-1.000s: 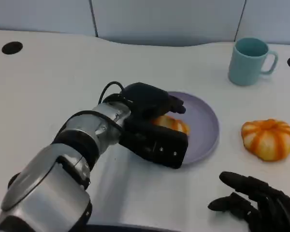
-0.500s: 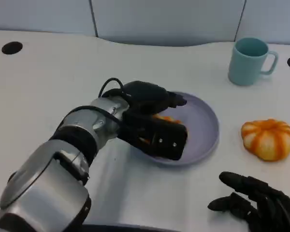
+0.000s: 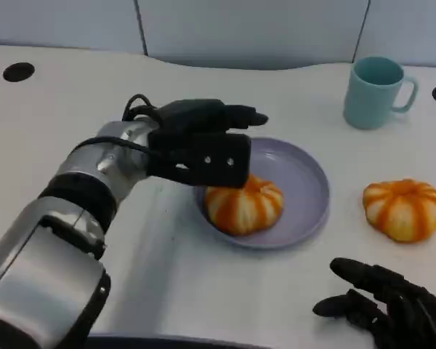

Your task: Grasp the bread from the table and place it into the plate.

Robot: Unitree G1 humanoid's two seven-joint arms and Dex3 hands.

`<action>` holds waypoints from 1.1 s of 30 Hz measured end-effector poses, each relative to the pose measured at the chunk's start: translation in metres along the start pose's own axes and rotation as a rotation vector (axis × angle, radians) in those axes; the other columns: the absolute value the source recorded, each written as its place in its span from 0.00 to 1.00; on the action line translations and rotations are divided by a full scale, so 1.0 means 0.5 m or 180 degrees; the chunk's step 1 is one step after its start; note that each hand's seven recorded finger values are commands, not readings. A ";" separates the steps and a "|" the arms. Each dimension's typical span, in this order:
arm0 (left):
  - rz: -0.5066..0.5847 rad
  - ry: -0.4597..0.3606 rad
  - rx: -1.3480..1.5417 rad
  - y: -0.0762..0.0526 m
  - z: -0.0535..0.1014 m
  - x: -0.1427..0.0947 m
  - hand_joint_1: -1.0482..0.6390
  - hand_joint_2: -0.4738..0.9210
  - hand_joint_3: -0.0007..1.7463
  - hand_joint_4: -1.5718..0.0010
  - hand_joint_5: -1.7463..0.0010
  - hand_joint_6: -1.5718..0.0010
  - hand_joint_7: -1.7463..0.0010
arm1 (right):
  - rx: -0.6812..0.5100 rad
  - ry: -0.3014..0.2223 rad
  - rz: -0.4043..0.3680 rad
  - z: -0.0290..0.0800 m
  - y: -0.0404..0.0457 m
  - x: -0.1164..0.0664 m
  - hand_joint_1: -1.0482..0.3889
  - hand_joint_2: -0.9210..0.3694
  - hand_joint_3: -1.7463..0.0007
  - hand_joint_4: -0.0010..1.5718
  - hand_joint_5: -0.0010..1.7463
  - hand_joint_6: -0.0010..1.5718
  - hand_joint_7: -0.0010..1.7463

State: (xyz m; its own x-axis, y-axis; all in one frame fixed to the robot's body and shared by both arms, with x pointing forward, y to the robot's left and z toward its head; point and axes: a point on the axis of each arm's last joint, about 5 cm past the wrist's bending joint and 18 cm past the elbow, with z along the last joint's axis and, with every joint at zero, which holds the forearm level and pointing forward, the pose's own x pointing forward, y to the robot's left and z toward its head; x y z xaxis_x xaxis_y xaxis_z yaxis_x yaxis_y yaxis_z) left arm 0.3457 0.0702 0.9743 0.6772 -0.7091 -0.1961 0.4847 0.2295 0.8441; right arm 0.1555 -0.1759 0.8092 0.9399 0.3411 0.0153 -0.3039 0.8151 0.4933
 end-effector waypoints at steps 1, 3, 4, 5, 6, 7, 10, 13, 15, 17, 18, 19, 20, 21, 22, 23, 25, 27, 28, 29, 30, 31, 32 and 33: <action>0.0027 -0.0042 -0.0116 0.005 -0.002 -0.003 0.25 1.00 0.01 0.96 0.78 0.84 0.99 | 0.0000 0.0000 0.0000 0.000 0.000 0.000 0.22 0.00 0.83 0.40 0.54 0.61 0.00; 0.0100 -0.0131 -0.0360 0.015 -0.010 -0.012 0.25 1.00 0.01 0.96 0.77 0.84 0.99 | 0.0000 0.0001 0.0001 0.000 0.000 0.000 0.22 0.00 0.83 0.40 0.54 0.61 0.00; 0.0133 -0.0162 -0.0469 0.017 -0.015 -0.017 0.25 1.00 0.02 0.96 0.77 0.84 0.99 | -0.0001 0.0000 0.0000 0.000 0.000 0.000 0.22 0.00 0.83 0.40 0.53 0.61 0.00; 0.0149 -0.0184 -0.0566 0.017 -0.021 -0.022 0.26 1.00 0.04 0.97 0.77 0.86 1.00 | -0.0003 0.0001 0.0001 0.000 0.000 0.001 0.21 0.00 0.83 0.40 0.53 0.61 0.00; 0.0171 -0.0209 -0.0660 0.015 -0.027 -0.027 0.26 1.00 0.04 0.98 0.77 0.86 1.00 | -0.0005 0.0001 0.0002 0.001 0.000 0.001 0.21 0.00 0.83 0.39 0.53 0.61 0.00; 0.0185 -0.0238 -0.0737 0.013 -0.033 -0.033 0.26 1.00 0.05 0.99 0.76 0.87 1.00 | -0.0009 0.0001 0.0002 0.001 0.000 0.001 0.21 0.00 0.83 0.39 0.54 0.61 0.00; 0.0268 -0.0326 -0.0907 0.009 -0.054 -0.053 0.26 1.00 0.07 1.00 0.74 0.88 1.00 | -0.0015 0.0000 0.0000 0.000 -0.001 0.001 0.21 0.00 0.83 0.40 0.54 0.61 0.00; 0.0327 -0.0379 -0.1094 0.004 -0.072 -0.071 0.25 1.00 0.08 1.00 0.73 0.88 1.00 | -0.0017 -0.0004 -0.0006 0.000 -0.002 0.002 0.22 0.00 0.83 0.40 0.54 0.61 0.00; 0.0370 -0.0413 -0.1197 0.002 -0.082 -0.083 0.24 1.00 0.10 1.00 0.75 0.88 1.00 | -0.0022 -0.0008 -0.0004 0.000 -0.002 0.003 0.22 0.00 0.83 0.40 0.54 0.61 0.00; 0.0414 -0.0458 -0.1292 0.003 -0.090 -0.093 0.24 1.00 0.10 1.00 0.76 0.88 1.00 | -0.0023 -0.0009 -0.0005 0.000 -0.002 0.004 0.22 0.00 0.83 0.40 0.54 0.61 0.00; 0.0443 -0.0503 -0.1360 0.004 -0.093 -0.097 0.25 1.00 0.10 1.00 0.77 0.89 1.00 | -0.0024 -0.0010 -0.0007 0.000 -0.002 0.004 0.22 0.00 0.83 0.40 0.54 0.61 0.00; 0.0466 -0.0550 -0.1449 0.003 -0.097 -0.101 0.25 1.00 0.10 1.00 0.77 0.89 1.00 | -0.0025 -0.0010 -0.0006 0.000 -0.002 0.004 0.22 0.00 0.83 0.40 0.54 0.61 0.00; 0.0491 -0.0607 -0.1551 0.003 -0.101 -0.106 0.25 1.00 0.10 0.99 0.77 0.88 1.00 | -0.0026 -0.0009 -0.0004 0.000 -0.002 0.005 0.22 0.00 0.83 0.40 0.54 0.61 0.00; 0.0516 -0.0657 -0.1645 0.000 -0.105 -0.111 0.25 1.00 0.11 0.98 0.77 0.88 1.00 | -0.0026 -0.0009 -0.0004 0.000 -0.002 0.005 0.22 0.00 0.83 0.40 0.54 0.61 0.00; 0.0539 -0.0699 -0.1741 -0.002 -0.109 -0.116 0.25 1.00 0.11 0.98 0.76 0.88 1.00 | -0.0027 -0.0010 -0.0004 0.001 -0.003 0.005 0.22 0.00 0.83 0.40 0.54 0.61 0.00; 0.0573 -0.0737 -0.1848 -0.005 -0.114 -0.122 0.25 1.00 0.12 0.97 0.76 0.88 1.00 | -0.0027 -0.0010 -0.0003 0.001 -0.003 0.005 0.21 0.00 0.83 0.40 0.54 0.61 0.00; 0.0608 -0.0805 -0.1995 -0.011 -0.123 -0.132 0.25 1.00 0.13 0.94 0.74 0.87 0.99 | -0.0032 -0.0007 -0.0004 0.001 -0.003 0.005 0.22 0.00 0.83 0.41 0.54 0.61 0.00; 0.0648 -0.0875 -0.2116 -0.018 -0.130 -0.142 0.26 1.00 0.13 0.88 0.71 0.84 0.98 | -0.0035 -0.0003 -0.0005 0.001 -0.003 0.005 0.22 0.00 0.83 0.41 0.54 0.61 0.00; 0.0665 -0.0904 -0.2181 -0.021 -0.135 -0.148 0.27 1.00 0.13 0.86 0.69 0.83 0.97 | -0.0036 -0.0002 -0.0004 0.001 -0.003 0.006 0.22 0.00 0.83 0.41 0.54 0.61 0.00; 0.0695 -0.0924 -0.2244 -0.026 -0.140 -0.155 0.27 1.00 0.13 0.84 0.68 0.82 0.97 | -0.0036 -0.0001 -0.0003 0.001 -0.003 0.006 0.22 0.00 0.83 0.41 0.54 0.61 0.00; 0.0711 -0.0929 -0.2297 -0.030 -0.145 -0.162 0.27 1.00 0.13 0.83 0.67 0.81 0.97 | -0.0036 0.0000 -0.0004 0.001 -0.003 0.006 0.22 0.00 0.83 0.41 0.55 0.61 0.00; 0.0729 -0.0927 -0.2342 -0.034 -0.149 -0.167 0.28 1.00 0.14 0.82 0.64 0.80 0.97 | -0.0037 0.0000 -0.0005 0.001 -0.003 0.006 0.22 0.00 0.82 0.41 0.55 0.61 0.00; 0.0741 -0.0929 -0.2395 -0.039 -0.154 -0.173 0.28 1.00 0.14 0.83 0.62 0.78 0.97 | -0.0039 0.0001 -0.0005 0.001 -0.003 0.006 0.22 0.00 0.82 0.42 0.55 0.61 0.00; 0.0749 -0.0944 -0.2477 -0.043 -0.158 -0.178 0.29 1.00 0.13 0.83 0.60 0.77 0.97 | -0.0042 0.0002 -0.0005 0.001 -0.003 0.006 0.22 0.00 0.82 0.41 0.55 0.61 0.00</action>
State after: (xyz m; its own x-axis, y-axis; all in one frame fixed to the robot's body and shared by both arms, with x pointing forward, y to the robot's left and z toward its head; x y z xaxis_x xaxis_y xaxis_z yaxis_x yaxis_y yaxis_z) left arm 0.3188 0.1809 0.9342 0.6877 -0.7056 0.1707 0.6645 0.7065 0.2435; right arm 0.1587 -0.1765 0.8089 0.9403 0.3400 0.0139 -0.3043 0.8217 0.4819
